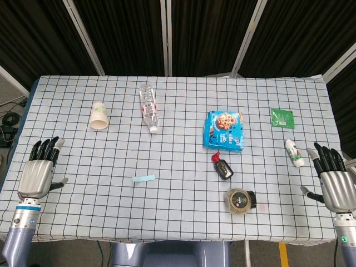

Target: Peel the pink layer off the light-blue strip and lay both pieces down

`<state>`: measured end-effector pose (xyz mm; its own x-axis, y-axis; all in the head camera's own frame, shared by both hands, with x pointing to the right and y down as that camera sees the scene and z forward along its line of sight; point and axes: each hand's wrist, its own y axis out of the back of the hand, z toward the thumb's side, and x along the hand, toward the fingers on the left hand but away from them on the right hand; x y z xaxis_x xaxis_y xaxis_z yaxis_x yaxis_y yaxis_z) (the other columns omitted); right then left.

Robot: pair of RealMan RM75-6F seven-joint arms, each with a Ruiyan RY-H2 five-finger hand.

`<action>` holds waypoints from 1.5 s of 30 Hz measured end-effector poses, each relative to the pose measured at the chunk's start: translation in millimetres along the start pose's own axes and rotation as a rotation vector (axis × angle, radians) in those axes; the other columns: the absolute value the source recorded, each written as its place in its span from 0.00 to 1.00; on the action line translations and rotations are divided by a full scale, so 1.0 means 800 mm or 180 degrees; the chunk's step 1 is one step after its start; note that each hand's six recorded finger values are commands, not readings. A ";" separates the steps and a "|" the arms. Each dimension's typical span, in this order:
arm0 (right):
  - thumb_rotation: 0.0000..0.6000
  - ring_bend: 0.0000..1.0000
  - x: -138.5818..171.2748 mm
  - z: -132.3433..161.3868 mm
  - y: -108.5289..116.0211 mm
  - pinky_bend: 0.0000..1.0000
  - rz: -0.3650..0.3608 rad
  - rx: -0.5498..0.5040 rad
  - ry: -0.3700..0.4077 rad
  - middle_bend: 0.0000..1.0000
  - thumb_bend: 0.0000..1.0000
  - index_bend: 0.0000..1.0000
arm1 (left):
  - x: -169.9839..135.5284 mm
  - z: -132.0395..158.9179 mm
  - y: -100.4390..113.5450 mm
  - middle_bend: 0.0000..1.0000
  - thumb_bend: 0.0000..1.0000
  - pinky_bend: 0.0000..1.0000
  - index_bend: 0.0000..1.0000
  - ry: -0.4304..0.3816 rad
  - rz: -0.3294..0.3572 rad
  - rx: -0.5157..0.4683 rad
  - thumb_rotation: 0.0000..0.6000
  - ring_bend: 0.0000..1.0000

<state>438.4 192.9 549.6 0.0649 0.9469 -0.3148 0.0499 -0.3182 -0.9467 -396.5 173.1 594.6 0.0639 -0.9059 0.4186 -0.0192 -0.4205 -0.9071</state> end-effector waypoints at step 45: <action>1.00 0.00 -0.002 -0.009 0.011 0.00 -0.0069 -0.0144 -0.0132 0.00 0.00 0.14 | 0.067 0.196 -0.126 0.00 0.41 0.00 0.51 -0.2539 -0.0364 0.0999 1.00 0.00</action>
<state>446.1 188.0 542.0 0.0220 0.9544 -0.2977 0.0959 -0.2984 -0.9496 -234.4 174.4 701.4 0.7322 -0.5036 0.4586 0.2989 -0.3674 -0.8807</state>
